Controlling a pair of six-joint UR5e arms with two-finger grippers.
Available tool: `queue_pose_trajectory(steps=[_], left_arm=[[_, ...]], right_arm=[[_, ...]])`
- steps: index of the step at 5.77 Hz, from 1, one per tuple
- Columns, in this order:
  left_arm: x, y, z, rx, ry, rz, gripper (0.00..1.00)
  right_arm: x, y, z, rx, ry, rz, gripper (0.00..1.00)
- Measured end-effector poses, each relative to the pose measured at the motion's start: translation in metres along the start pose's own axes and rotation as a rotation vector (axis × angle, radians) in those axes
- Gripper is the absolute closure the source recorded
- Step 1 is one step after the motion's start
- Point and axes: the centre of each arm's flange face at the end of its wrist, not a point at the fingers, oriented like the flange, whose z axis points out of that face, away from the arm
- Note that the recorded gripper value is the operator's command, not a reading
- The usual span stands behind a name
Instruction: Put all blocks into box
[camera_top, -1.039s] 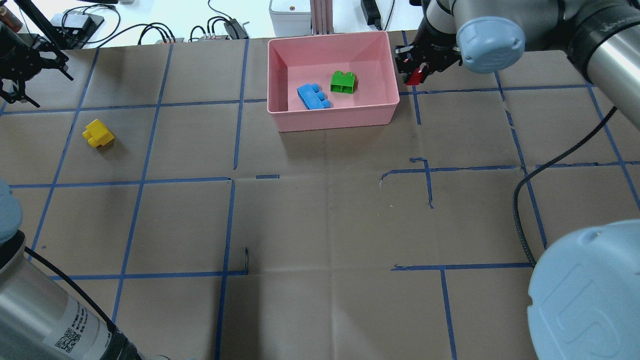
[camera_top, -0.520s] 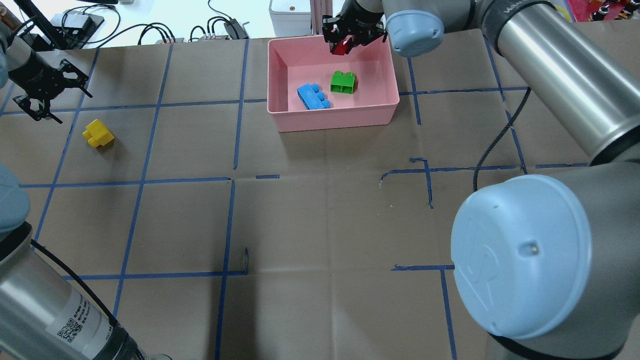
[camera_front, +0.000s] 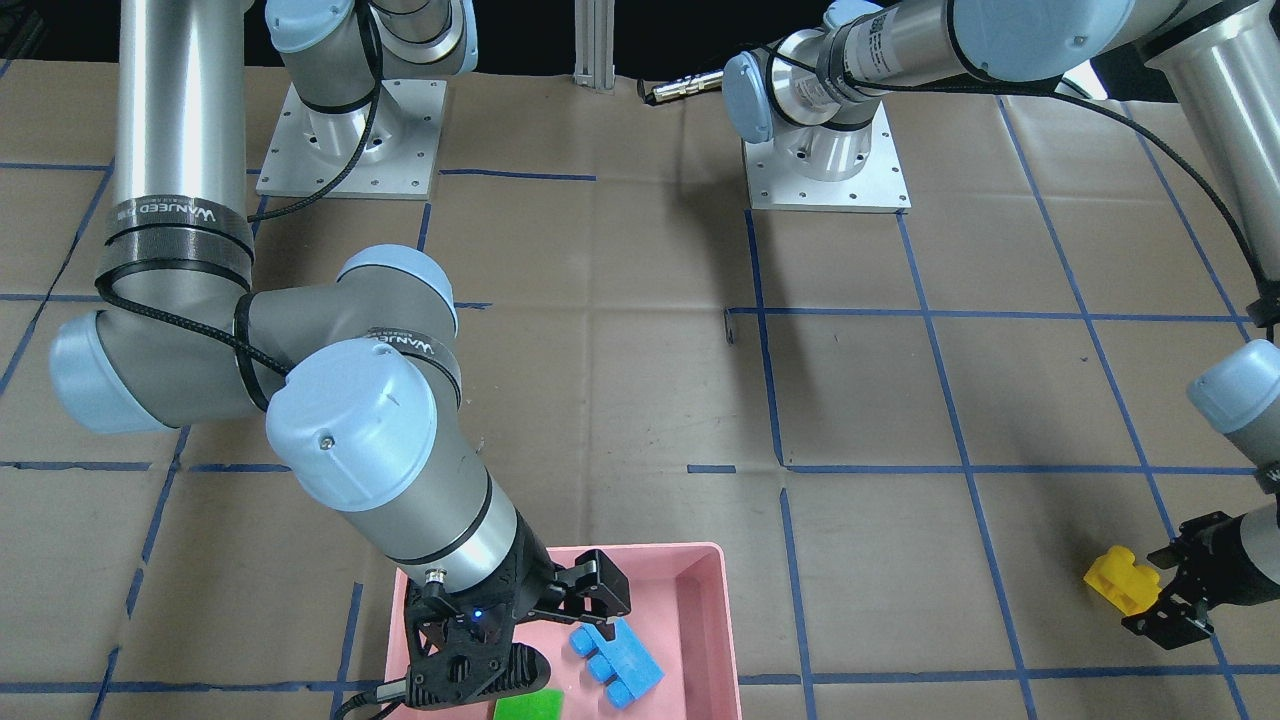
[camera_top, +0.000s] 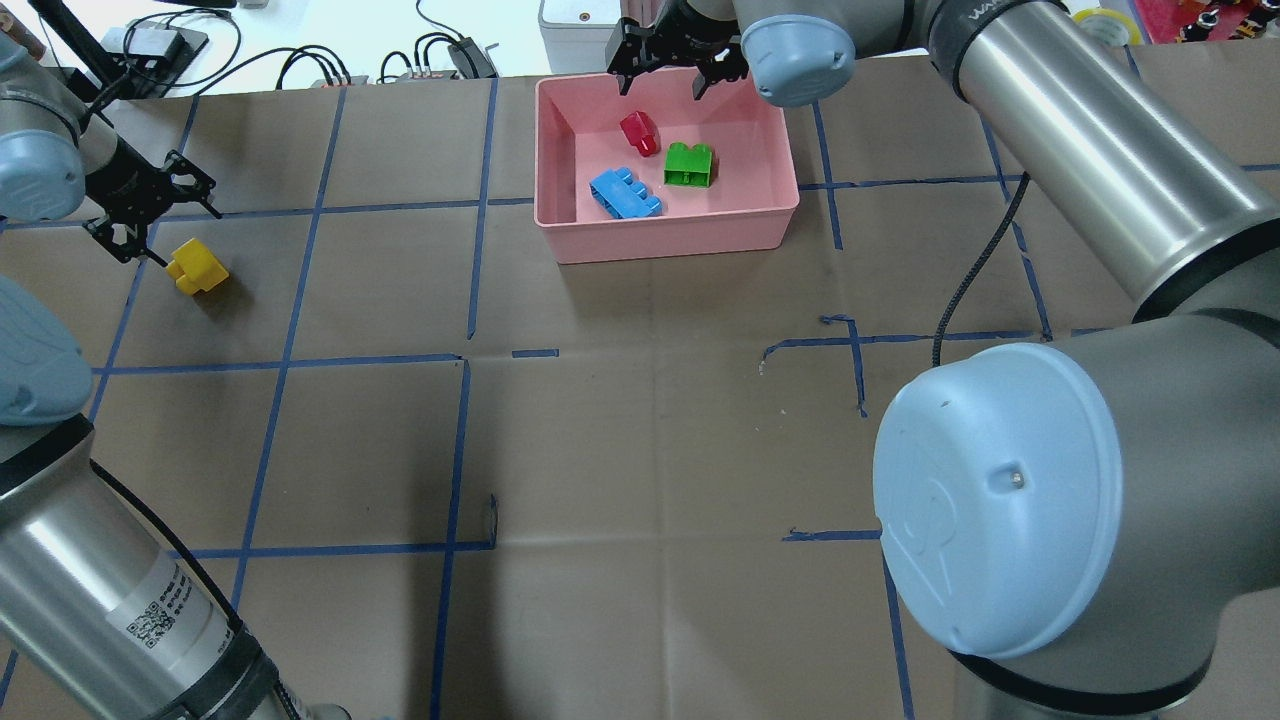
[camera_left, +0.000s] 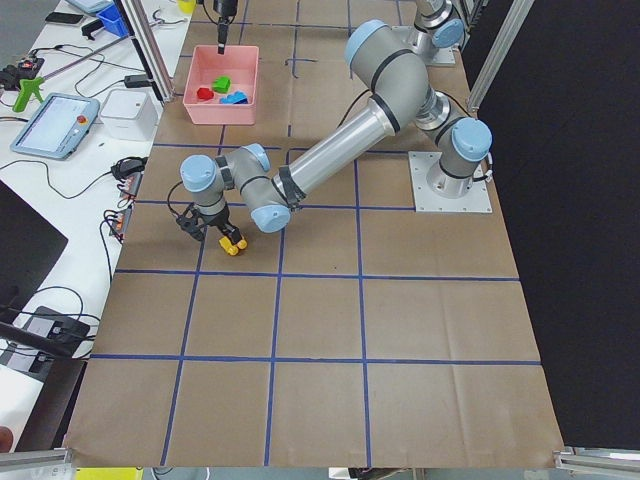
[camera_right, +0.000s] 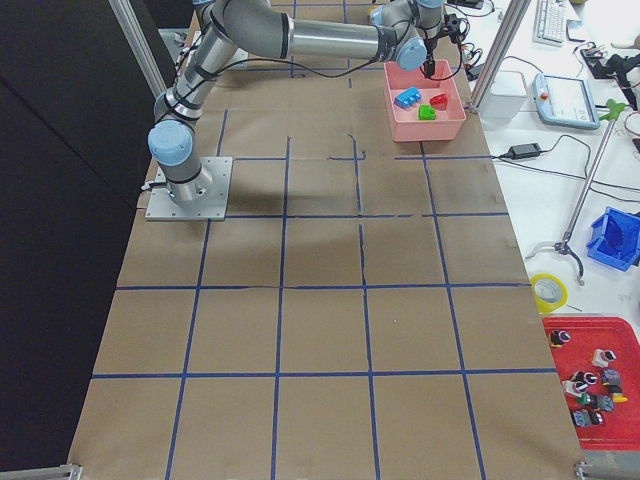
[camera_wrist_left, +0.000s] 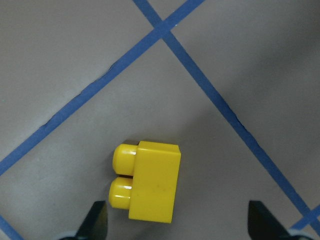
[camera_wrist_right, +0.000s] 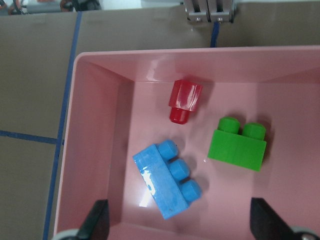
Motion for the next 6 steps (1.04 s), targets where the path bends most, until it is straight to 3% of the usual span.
queue_pose_trajectory(steps=[1, 3, 5, 6], left_arm=[[-0.002, 0.004, 0.009, -0.013, -0.007, 0.002, 0.01], [-0.009, 0.009, 0.009, -0.017, -0.017, 0.004, 0.01], [-0.017, 0.011, 0.014, -0.029, -0.024, 0.017, 0.02], [-0.019, 0.011, 0.019, -0.03, -0.025, 0.019, 0.07]], right_arm=[[0.015, 0.007, -0.01, -0.065, 0.04, 0.026, 0.0], [0.053, 0.024, -0.055, -0.131, 0.2, 0.005, 0.0], [0.05, 0.083, -0.133, -0.238, 0.242, 0.009, 0.0], [0.043, 0.128, -0.163, -0.244, 0.244, 0.011, 0.0]])
